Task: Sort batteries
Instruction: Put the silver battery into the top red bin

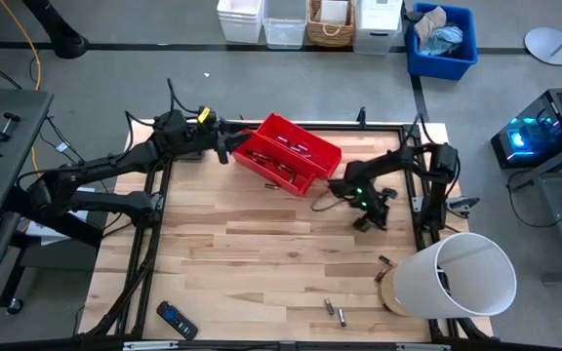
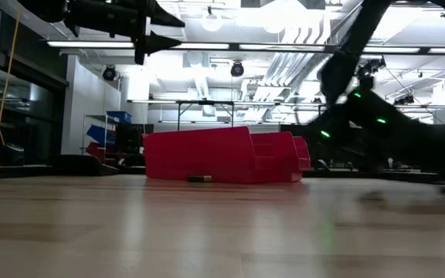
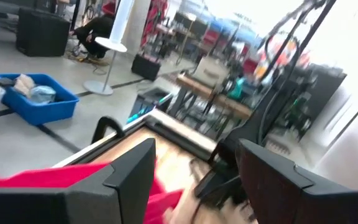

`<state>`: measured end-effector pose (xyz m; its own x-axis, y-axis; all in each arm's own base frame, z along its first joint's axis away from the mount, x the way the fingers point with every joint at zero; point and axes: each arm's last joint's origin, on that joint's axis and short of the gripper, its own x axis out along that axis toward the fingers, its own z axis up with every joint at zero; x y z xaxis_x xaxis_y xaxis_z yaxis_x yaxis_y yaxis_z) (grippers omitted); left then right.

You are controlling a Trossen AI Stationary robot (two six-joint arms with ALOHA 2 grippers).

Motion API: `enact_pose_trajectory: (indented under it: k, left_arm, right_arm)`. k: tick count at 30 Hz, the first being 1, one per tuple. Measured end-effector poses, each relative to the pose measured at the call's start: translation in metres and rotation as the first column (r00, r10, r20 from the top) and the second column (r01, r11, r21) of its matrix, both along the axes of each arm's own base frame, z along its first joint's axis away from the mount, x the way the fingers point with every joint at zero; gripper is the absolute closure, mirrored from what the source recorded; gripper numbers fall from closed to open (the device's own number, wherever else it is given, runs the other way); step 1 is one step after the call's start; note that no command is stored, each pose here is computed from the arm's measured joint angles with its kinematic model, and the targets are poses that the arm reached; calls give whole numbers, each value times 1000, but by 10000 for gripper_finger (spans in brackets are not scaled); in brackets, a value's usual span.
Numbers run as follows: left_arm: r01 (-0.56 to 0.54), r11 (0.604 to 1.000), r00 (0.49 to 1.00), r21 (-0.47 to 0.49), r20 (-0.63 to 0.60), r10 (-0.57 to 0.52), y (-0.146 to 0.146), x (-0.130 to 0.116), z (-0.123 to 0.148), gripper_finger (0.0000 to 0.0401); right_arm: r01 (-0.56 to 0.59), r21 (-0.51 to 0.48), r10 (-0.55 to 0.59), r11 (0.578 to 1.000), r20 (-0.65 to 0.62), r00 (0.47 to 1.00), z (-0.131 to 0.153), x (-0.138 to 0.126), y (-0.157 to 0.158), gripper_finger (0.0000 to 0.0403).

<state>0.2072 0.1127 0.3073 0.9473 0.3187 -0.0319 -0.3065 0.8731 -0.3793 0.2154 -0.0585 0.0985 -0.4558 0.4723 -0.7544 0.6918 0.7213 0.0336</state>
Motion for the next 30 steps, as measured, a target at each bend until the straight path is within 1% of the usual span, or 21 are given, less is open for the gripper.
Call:
enact_pose_trajectory:
  k: [2,4,7,9,10,13,16,18,19,21,24,25,27,29,30]
  left_arm:
    - [0,1000,1000,-5,29,0,0,0,3,188]
    - [0,1000,999,0,39,0,0,0,4,188]
    - [0,1000,999,0,50,0,0,0,5,188]
    - [0,1000,999,-3,46,0,0,0,4,188]
    - [0,1000,999,-3,46,0,0,0,4,188]
    - [-1,1000,999,-2,48,1,0,0,4,188]
    - [-1,1000,999,-1,49,1,0,0,5,188]
    - [-1,1000,999,-1,49,1,0,0,5,188]
    - [-1,1000,999,-1,49,1,0,0,5,188]
    - [-1,1000,999,-5,50,1,0,0,5,188]
    - [0,1000,999,-10,52,1,0,0,5,188]
    - [0,1000,999,-10,52,1,0,0,5,188]
    - [0,1000,999,-11,52,1,0,0,5,188]
    - [-1,1000,998,-24,57,2,0,0,5,188]
    - [0,1000,998,-30,58,2,0,0,5,188]
  right_arm:
    - [-24,-30,27,999,106,994,10,19,-6,381]
    - [-42,-100,65,994,232,971,23,39,-14,381]
    - [-30,-208,113,978,398,910,52,60,-22,402]
    - [-1,-270,141,963,499,855,79,68,-25,398]
    - [19,-302,152,953,533,833,94,68,-26,398]
    - [121,-351,140,929,635,760,131,65,-32,398]
    - [242,-364,93,900,700,708,153,56,-39,399]
    - [296,-364,73,883,729,680,162,51,-43,399]
    - [320,-364,55,875,731,680,164,49,-45,400]
    - [354,-383,25,853,708,706,163,46,-48,400]
    - [404,-401,-30,822,678,735,156,48,-52,401]
    - [412,-398,-49,820,668,743,152,50,-53,397]
    - [396,-392,-60,830,644,762,145,54,-50,383]
    - [370,-397,-57,840,614,788,140,57,-42,360]
    - [356,-413,-50,838,592,804,138,58,-38,345]
